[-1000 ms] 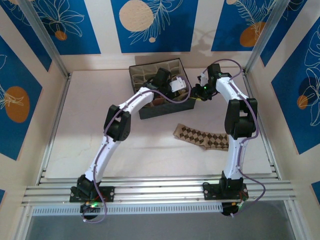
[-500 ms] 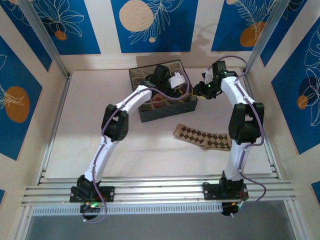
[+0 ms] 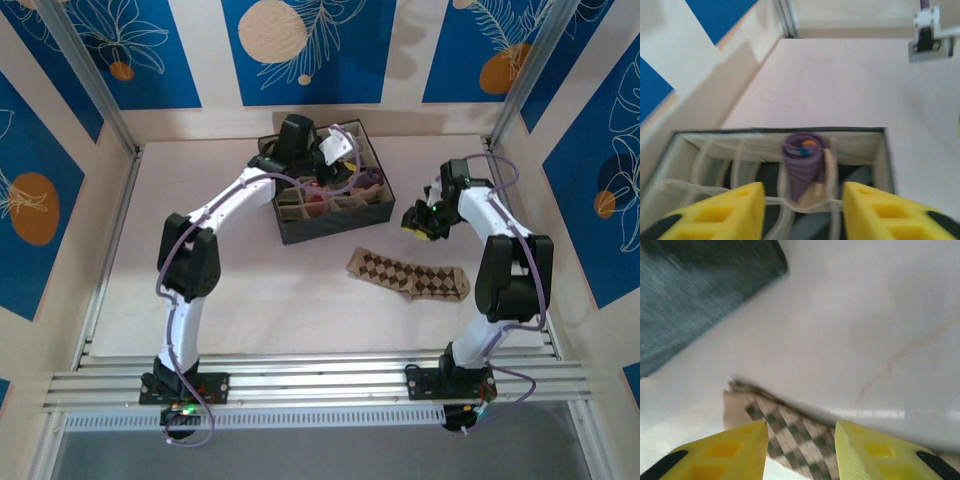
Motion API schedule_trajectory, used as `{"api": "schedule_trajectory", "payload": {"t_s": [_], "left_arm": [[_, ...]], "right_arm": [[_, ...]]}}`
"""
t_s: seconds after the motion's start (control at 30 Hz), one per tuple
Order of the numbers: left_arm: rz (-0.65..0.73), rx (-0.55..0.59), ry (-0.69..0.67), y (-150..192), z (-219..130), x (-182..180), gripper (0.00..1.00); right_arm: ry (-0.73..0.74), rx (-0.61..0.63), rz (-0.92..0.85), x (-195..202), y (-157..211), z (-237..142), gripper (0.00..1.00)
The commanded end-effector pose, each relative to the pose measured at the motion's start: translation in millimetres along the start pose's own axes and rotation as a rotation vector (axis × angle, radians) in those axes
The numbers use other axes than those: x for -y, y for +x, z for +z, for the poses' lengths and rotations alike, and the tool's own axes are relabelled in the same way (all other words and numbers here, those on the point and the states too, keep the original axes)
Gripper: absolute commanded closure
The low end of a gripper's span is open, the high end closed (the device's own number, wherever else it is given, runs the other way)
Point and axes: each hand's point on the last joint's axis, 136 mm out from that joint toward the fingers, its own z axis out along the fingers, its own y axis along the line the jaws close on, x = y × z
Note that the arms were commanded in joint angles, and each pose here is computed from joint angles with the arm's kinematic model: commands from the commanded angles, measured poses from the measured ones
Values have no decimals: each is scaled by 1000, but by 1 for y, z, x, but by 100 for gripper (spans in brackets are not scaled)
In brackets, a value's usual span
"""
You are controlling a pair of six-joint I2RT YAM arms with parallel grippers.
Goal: Roll the socks
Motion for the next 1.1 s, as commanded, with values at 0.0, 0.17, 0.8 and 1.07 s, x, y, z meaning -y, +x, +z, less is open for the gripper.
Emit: {"api": "schedule_trajectory", "payload": {"t_s": [0.0,0.17,0.8,1.07], "left_arm": [[-134,-13,135,14,-11,35,70],[-188,-186,218,65,-10,95,77],[-181,-402,237,149,64,205,94],[-361,-486,47,200,32,204,93]], "right_arm": [[-9,43,124,16,10,-7,62],[4,-8,169,25,37,5,62],[91,-29,323,69,64,18,63],[154,-131,205,54,63,49,65]]}}
